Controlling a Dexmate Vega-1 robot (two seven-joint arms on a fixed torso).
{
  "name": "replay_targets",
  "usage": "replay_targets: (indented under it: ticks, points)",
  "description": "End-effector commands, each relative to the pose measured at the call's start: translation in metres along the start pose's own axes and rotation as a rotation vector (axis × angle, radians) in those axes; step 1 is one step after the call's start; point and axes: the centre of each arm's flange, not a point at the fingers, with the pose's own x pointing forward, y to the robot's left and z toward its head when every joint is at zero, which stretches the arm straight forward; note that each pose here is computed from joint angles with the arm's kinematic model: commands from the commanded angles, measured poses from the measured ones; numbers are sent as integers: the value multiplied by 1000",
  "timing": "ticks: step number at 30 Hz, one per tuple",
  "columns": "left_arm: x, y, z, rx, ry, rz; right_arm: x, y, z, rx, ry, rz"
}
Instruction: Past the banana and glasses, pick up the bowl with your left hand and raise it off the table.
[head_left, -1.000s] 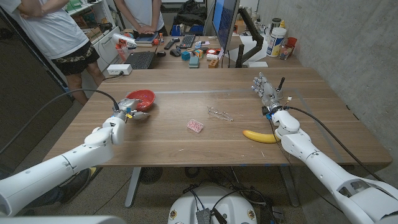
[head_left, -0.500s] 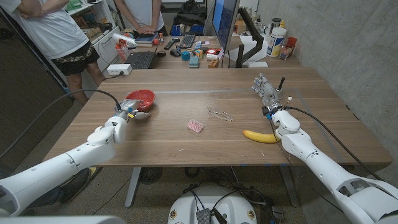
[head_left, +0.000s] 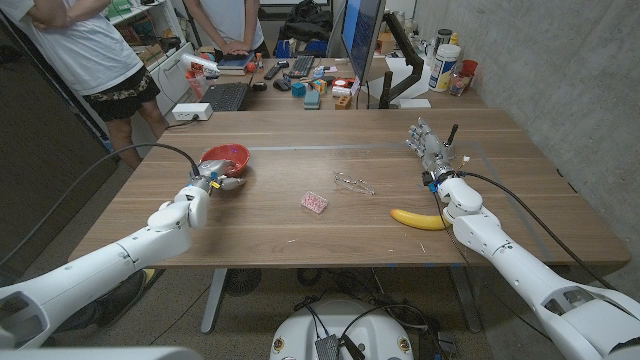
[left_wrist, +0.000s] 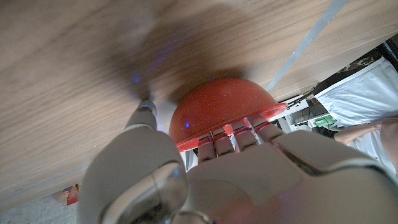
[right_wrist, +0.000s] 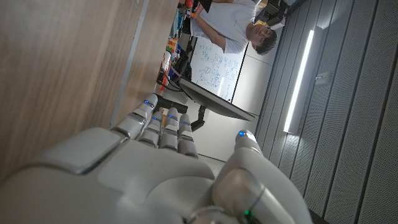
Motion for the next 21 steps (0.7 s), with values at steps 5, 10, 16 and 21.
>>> replay_targets:
  ticks: [5, 10, 16, 21]
  points:
    - [-3, -3, 1, 1, 37, 56, 0, -1, 0, 5, -2, 2]
    - [-6, -3, 1, -17, 50, 64, 0, 0, -2, 7, 0, 7]
    - [-10, -5, 0, -43, 60, 88, 1, 1, -2, 4, 4, 13]
    - [-12, -5, 0, -56, 68, 103, 4, 4, -2, 4, 3, 23]
